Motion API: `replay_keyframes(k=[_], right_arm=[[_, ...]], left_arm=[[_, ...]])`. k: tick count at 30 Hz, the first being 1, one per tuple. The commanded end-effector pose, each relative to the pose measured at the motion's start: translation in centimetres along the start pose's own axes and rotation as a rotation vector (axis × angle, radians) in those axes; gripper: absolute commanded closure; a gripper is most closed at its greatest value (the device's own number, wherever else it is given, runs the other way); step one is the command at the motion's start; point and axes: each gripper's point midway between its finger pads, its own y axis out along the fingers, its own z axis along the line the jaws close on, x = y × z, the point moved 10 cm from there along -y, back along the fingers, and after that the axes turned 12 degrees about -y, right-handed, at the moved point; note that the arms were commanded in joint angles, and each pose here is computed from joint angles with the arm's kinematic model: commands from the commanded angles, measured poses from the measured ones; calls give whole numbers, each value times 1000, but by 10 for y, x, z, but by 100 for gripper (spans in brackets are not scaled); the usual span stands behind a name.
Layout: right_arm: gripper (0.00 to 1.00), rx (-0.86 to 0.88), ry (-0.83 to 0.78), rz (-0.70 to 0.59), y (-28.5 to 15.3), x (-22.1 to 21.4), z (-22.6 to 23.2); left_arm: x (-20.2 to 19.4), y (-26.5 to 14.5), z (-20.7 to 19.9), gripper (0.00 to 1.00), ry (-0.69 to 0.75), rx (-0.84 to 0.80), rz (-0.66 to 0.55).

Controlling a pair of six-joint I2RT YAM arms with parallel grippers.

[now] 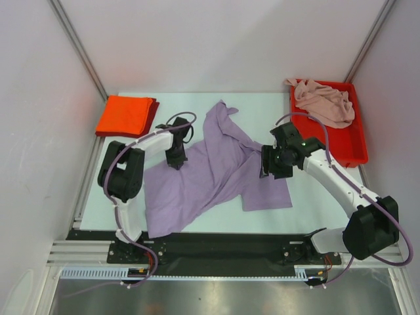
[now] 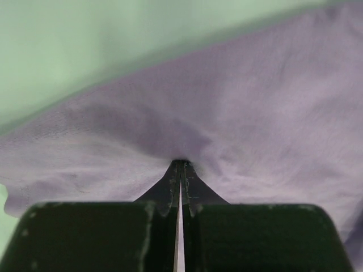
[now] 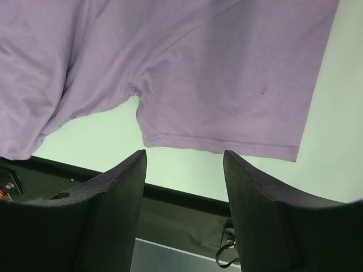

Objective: Fold and stack the t-shirts
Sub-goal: Flatten the tshirt out

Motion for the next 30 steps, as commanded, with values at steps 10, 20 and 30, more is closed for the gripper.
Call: replay_keyframes(k=[10,20,30], right_arm=[[38,-3,14,-37,-15,20,3],[38,50,-18,-28,-6,7,2],[37,127,-29,-28,-2,-3,5]], left_arm=[[115,-7,-66,90,52,-57,-252],[59,-89,50,49,-140,-3,-323],[-10,-63,160,55,-478,44,-120]])
